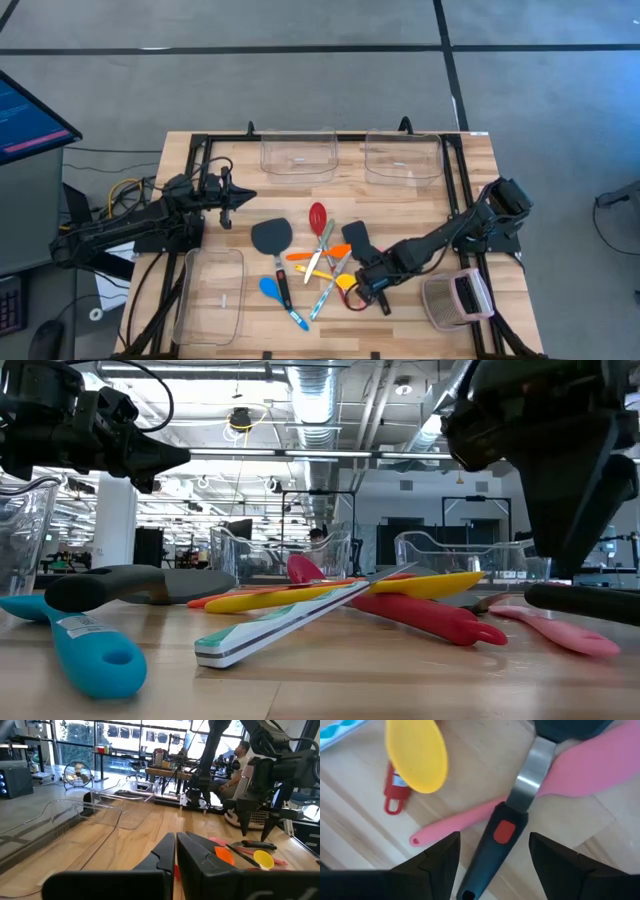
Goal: Pick & Place Kitchen Items
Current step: Put the right black spatula into top right transparent bin
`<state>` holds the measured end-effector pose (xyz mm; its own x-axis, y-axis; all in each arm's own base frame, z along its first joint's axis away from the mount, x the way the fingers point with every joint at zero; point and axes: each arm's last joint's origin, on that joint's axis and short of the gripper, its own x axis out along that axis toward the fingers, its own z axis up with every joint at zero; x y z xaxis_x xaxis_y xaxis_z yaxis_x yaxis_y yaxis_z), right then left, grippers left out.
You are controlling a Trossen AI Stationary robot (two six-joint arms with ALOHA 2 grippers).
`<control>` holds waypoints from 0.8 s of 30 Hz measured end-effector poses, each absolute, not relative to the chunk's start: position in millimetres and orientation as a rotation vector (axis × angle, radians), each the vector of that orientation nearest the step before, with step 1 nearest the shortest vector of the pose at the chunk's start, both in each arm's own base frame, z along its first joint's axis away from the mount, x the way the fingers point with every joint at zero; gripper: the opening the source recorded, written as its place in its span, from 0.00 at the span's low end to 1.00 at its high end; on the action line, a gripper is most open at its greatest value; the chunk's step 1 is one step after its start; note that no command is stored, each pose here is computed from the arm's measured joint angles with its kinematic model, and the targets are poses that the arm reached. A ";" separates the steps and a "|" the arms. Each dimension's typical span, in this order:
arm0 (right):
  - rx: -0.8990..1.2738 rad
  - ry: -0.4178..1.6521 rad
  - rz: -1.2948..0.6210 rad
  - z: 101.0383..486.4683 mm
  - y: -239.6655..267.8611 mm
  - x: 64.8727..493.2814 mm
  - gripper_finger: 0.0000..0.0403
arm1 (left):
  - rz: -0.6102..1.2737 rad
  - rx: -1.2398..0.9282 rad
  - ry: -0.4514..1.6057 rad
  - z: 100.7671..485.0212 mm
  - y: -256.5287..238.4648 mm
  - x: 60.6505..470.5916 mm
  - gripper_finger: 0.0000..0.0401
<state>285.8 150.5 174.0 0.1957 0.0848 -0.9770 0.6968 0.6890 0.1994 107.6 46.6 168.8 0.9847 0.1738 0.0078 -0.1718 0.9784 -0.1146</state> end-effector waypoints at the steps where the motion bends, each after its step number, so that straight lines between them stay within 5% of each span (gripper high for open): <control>1: 0.728 1.328 -0.488 173.2 151.1 284.8 0.57 | 0.174 -0.114 -0.017 168.6 46.6 107.6 0.02; 13: 0.728 1.315 -0.496 171.8 160.5 279.6 0.57 | 0.178 -0.114 -0.017 168.7 46.7 107.6 0.02; 24: 0.733 1.460 -0.454 132.3 172.9 289.0 0.57 | 0.179 -0.124 0.012 165.6 47.5 109.3 0.02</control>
<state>289.0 172.9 132.3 0.0857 0.1528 -0.9845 0.6841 0.7094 0.1697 109.3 47.5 165.6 0.9840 0.1766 -0.0229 -0.1781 0.9764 -0.1222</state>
